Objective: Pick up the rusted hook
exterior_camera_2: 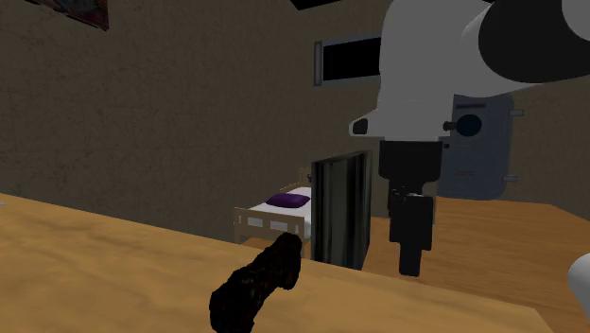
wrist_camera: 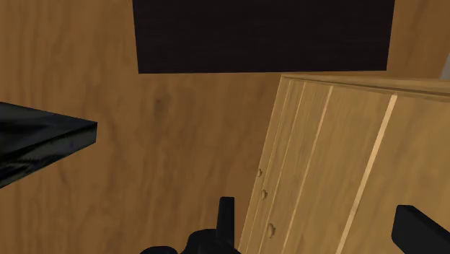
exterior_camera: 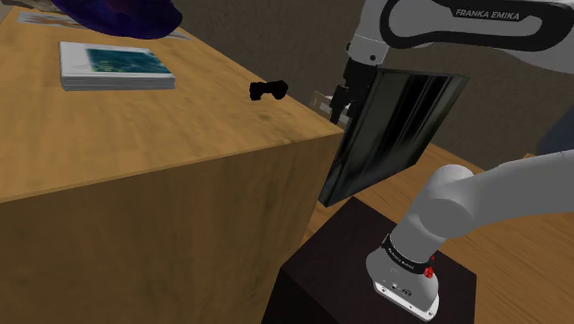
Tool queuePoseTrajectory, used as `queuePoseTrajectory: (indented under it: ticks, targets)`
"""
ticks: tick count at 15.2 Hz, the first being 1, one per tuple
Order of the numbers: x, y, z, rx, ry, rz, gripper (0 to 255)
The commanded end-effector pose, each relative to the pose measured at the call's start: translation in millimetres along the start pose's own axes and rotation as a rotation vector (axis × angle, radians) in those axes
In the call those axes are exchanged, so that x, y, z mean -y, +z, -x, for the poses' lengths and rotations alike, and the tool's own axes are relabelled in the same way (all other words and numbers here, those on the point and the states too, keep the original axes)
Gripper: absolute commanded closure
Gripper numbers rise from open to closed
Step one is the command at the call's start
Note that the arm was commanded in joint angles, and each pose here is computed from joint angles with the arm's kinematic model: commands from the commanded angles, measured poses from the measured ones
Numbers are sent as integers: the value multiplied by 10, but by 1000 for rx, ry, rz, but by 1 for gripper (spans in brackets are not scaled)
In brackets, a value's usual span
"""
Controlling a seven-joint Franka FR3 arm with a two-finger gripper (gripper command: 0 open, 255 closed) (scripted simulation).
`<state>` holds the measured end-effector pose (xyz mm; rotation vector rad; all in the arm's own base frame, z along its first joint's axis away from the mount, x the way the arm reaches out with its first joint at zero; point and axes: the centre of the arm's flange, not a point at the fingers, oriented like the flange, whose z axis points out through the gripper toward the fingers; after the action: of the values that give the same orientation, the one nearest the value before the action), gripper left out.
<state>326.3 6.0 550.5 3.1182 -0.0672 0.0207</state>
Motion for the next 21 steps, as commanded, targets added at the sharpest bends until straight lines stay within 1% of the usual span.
queuePoseTrajectory:
  ticks: [1, 6, 11, 15, 19, 20, 21]
  targets:
    - [0, 0, 0, 0, 0, 0, 0]
    - [278, -219, -566, 22, -295, -39, 0]
    - [700, -441, -1032, 44, -591, -79, 0]
    - [1119, -625, -1308, 62, -827, -110, 0]
    - [1585, -820, -1482, 80, -1064, -142, 0]
    - [1639, -842, -1495, 82, -1090, -145, 0]
    - [1641, -790, -1494, 82, -1090, -145, 0]
